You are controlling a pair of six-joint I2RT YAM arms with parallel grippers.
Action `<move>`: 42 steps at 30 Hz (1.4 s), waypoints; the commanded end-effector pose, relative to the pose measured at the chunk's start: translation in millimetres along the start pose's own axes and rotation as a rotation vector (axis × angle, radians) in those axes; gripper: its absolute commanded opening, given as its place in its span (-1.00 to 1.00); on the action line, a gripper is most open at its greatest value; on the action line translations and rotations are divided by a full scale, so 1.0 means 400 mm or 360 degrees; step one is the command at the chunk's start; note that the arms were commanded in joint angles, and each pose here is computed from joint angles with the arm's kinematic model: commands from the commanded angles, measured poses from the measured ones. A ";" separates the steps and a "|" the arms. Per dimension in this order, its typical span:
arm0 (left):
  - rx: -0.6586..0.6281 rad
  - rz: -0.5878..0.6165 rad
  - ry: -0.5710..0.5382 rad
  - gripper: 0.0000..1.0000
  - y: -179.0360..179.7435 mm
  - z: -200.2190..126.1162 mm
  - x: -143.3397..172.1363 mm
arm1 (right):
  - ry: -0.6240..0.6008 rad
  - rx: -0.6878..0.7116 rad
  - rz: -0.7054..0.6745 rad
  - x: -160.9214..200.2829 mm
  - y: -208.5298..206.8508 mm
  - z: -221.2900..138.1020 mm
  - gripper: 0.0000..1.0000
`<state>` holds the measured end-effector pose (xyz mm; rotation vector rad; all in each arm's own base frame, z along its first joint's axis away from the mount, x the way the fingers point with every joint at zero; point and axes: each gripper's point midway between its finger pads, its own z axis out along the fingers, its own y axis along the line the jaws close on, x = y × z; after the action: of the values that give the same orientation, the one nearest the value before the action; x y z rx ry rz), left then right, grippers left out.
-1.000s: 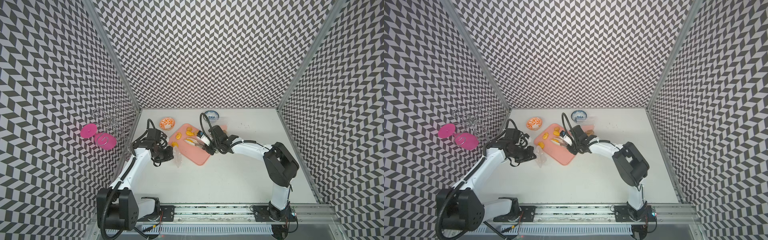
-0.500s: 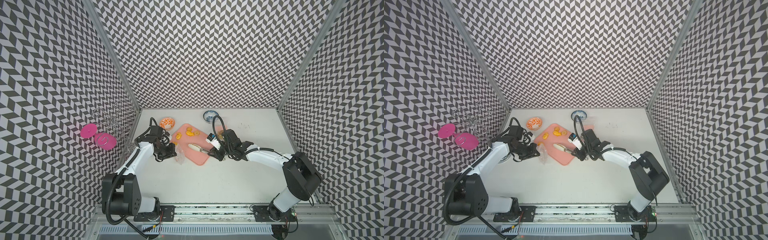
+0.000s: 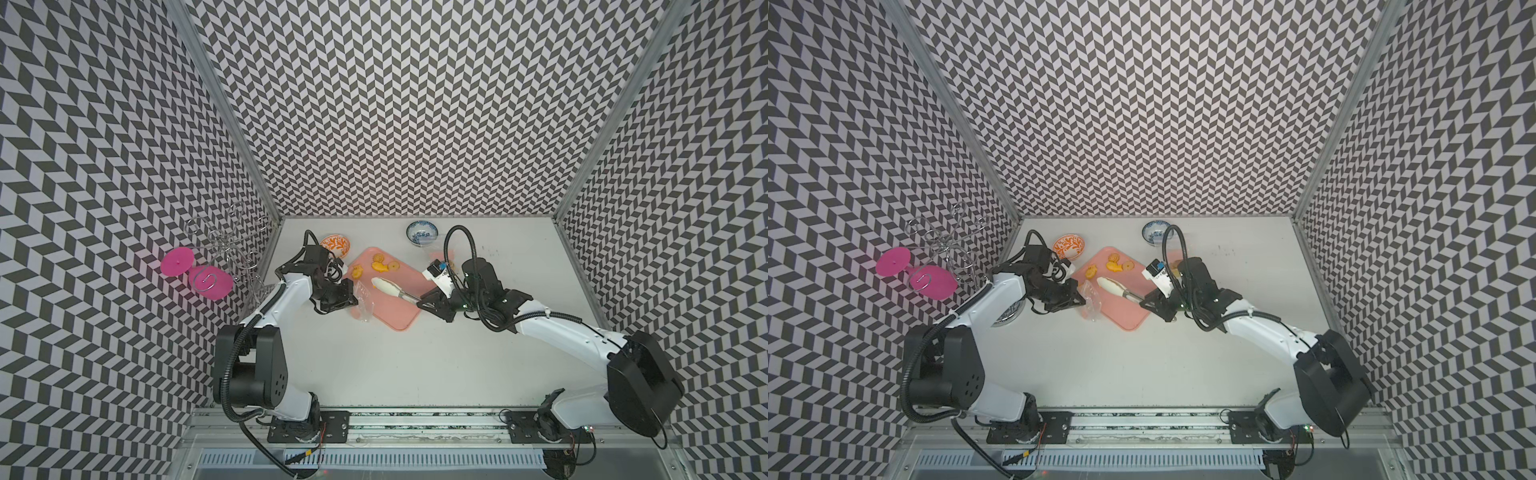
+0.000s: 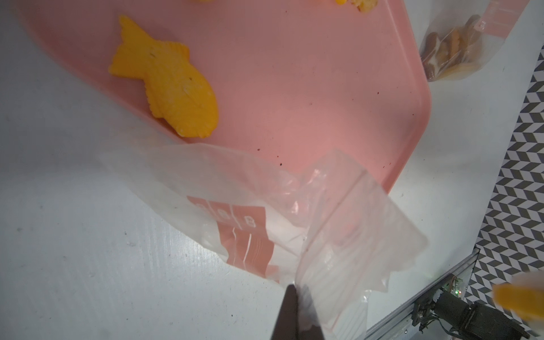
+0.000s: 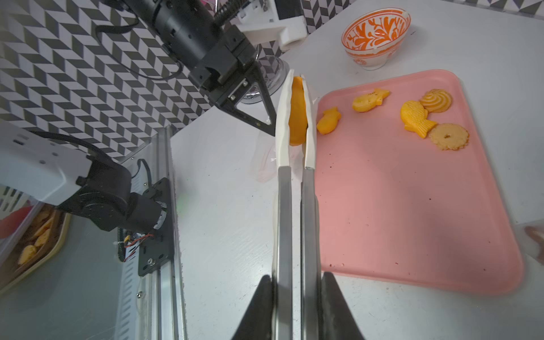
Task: Put the cookies into a resealable bag to prevent moisture
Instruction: Place the cookie in the ziploc bag.
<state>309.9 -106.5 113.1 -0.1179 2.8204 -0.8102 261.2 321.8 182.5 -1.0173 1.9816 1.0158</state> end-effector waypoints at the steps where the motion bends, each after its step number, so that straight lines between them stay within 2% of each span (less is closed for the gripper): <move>1: 0.0064 0.0038 -0.0049 -1.00 -0.031 -0.017 -0.031 | -0.0096 -0.0145 -0.0024 -0.039 0.052 0.014 -0.60; 13: 0.0129 0.0037 -0.0056 -1.00 -0.079 -0.061 0.000 | 0.0118 0.0003 -0.0068 -0.018 -0.002 0.087 -0.61; 19: 0.0167 0.0072 -0.0033 -1.00 -0.119 -0.070 0.044 | 0.0192 0.0031 -0.0116 -0.021 -0.005 0.109 -0.60; 26: 0.0149 0.0107 -0.0029 -1.00 -0.124 -0.074 0.062 | 0.0228 0.0013 -0.0162 -0.026 0.013 0.115 -0.42; 29: 0.0132 0.0099 -0.0034 -1.00 -0.117 -0.074 0.066 | 0.0196 -0.0002 -0.0175 -0.045 0.025 0.104 -0.30; 37: 0.0128 0.0057 -0.0044 -1.00 -0.087 -0.060 0.083 | 0.0103 -0.0070 -0.0175 -0.091 0.064 0.062 -0.27; 42: 0.0127 0.0046 -0.0055 -1.00 -0.074 -0.060 0.083 | 0.0070 -0.0115 -0.0145 -0.088 0.079 0.041 -0.15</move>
<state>270.4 -125.0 137.8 -0.0945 2.7884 -0.8992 257.5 355.4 175.1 -1.1781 2.0740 0.9581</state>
